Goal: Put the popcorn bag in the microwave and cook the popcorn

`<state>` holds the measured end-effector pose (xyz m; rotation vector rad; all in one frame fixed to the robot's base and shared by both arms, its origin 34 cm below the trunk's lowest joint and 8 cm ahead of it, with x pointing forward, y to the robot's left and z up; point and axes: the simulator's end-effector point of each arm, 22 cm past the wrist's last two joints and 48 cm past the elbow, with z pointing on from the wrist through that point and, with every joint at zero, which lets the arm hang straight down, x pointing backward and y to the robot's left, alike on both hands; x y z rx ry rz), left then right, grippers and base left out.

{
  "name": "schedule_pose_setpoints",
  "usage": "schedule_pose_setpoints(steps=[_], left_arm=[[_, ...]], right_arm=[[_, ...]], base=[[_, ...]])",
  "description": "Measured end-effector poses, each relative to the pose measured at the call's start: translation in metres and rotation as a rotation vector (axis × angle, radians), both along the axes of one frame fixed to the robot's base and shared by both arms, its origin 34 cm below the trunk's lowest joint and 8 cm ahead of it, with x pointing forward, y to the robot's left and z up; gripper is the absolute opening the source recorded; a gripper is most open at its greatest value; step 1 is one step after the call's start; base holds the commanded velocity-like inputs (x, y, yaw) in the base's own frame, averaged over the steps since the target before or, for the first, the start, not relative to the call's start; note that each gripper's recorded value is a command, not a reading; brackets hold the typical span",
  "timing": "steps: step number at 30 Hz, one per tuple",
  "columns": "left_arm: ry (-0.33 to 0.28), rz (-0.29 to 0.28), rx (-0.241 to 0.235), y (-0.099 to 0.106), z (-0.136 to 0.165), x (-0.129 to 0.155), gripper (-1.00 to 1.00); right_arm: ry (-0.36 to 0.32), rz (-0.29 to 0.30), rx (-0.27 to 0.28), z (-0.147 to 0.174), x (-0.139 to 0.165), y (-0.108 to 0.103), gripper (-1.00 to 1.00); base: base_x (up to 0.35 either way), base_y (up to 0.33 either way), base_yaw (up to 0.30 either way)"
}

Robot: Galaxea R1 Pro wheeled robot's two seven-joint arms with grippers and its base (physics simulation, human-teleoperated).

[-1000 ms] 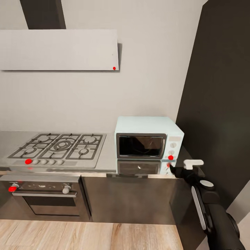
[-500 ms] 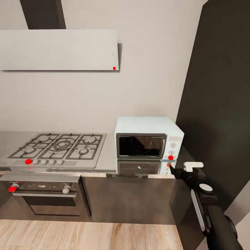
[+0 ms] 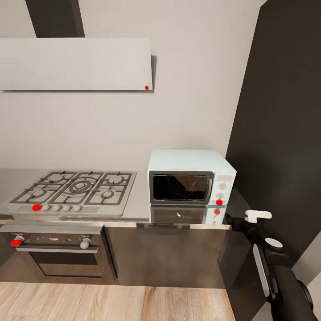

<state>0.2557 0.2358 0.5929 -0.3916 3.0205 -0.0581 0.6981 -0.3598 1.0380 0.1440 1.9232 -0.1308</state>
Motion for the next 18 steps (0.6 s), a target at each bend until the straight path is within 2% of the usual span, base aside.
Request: schedule_pose_setpoints(steps=[4, 13, 18], left_arm=[[0.0, -0.002, -0.001, -0.0007, 0.0, -0.0001, 1.0], [0.0, -0.002, 0.001, 0.0009, 0.0001, -0.0001, 1.0], [0.0, -0.001, 0.002, 0.0013, 0.0, 0.0, 1.0]], right_arm=[[-0.004, -0.001, -0.003, 0.0011, 0.0001, -0.0017, 1.0], [-0.008, 0.003, -0.002, 0.0019, 0.0005, 0.0, 1.0], [-0.002, 0.012, 0.001, -0.0015, 0.0013, 0.004, 1.0]], base=[[0.043, 0.0, 0.0], [0.224, 0.0, 0.0], [0.03, 0.0, 0.0]])
